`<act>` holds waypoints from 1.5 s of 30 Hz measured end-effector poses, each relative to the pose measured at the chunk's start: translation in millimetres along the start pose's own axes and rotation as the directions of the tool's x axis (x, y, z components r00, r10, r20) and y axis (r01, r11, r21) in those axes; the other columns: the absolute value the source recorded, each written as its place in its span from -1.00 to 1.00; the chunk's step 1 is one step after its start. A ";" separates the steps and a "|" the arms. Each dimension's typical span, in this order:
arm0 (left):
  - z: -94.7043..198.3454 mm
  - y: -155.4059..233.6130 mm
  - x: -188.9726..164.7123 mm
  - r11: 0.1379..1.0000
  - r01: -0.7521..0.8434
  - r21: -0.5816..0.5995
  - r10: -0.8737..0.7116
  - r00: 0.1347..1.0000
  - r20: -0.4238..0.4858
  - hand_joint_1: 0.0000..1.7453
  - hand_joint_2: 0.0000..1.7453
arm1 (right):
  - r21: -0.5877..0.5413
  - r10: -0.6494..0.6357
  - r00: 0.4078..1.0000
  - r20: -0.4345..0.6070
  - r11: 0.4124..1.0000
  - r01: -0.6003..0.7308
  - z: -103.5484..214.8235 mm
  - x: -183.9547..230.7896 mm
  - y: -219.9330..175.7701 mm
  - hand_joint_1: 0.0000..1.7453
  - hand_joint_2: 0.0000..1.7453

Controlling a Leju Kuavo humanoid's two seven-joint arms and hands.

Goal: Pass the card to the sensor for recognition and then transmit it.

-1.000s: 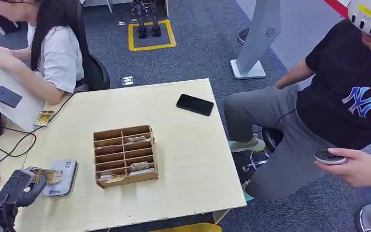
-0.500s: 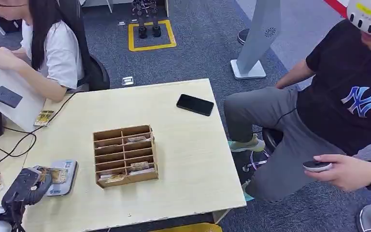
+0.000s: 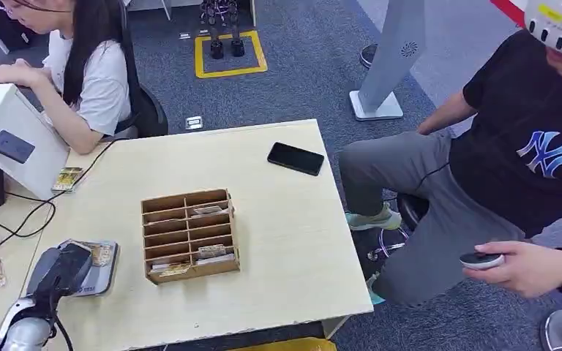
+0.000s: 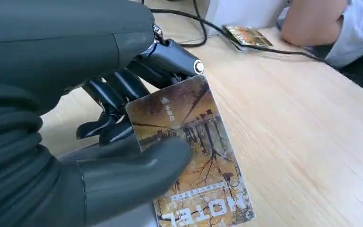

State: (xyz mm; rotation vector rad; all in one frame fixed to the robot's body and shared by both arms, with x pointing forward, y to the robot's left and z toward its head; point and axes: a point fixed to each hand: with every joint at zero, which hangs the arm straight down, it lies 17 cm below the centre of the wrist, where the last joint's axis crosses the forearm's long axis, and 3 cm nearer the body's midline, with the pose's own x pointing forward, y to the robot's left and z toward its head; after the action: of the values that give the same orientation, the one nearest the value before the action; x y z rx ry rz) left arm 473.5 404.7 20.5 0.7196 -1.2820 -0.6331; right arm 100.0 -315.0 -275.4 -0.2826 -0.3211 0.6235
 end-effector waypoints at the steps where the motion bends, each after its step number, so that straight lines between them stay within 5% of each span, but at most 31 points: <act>1: -1.6 -0.2 -1.2 1.000 0.007 0.007 -0.007 1.000 -0.006 1.00 1.00 | -0.001 -0.001 1.000 0.002 1.000 0.001 -0.1 0.5 -0.4 -1.00 1.00; 40: -4.1 -11.7 -2.2 0.999 -0.040 -0.016 0.040 0.999 -0.009 1.00 1.00 | -0.006 0.004 1.000 0.015 1.000 -0.004 0.0 3.4 -0.3 -1.00 1.00; 45: 2.2 -25.2 14.8 0.961 -0.257 -0.105 0.263 0.964 0.047 1.00 1.00 | -0.006 0.006 1.000 0.016 1.000 -0.006 -0.1 3.6 -0.4 -1.00 1.00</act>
State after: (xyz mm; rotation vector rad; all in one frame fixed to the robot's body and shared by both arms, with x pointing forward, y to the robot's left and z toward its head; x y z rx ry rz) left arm 473.4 377.3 10.4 0.4434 -1.3640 -0.5022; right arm 102.9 -313.1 -274.6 -0.2846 -0.3375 0.6309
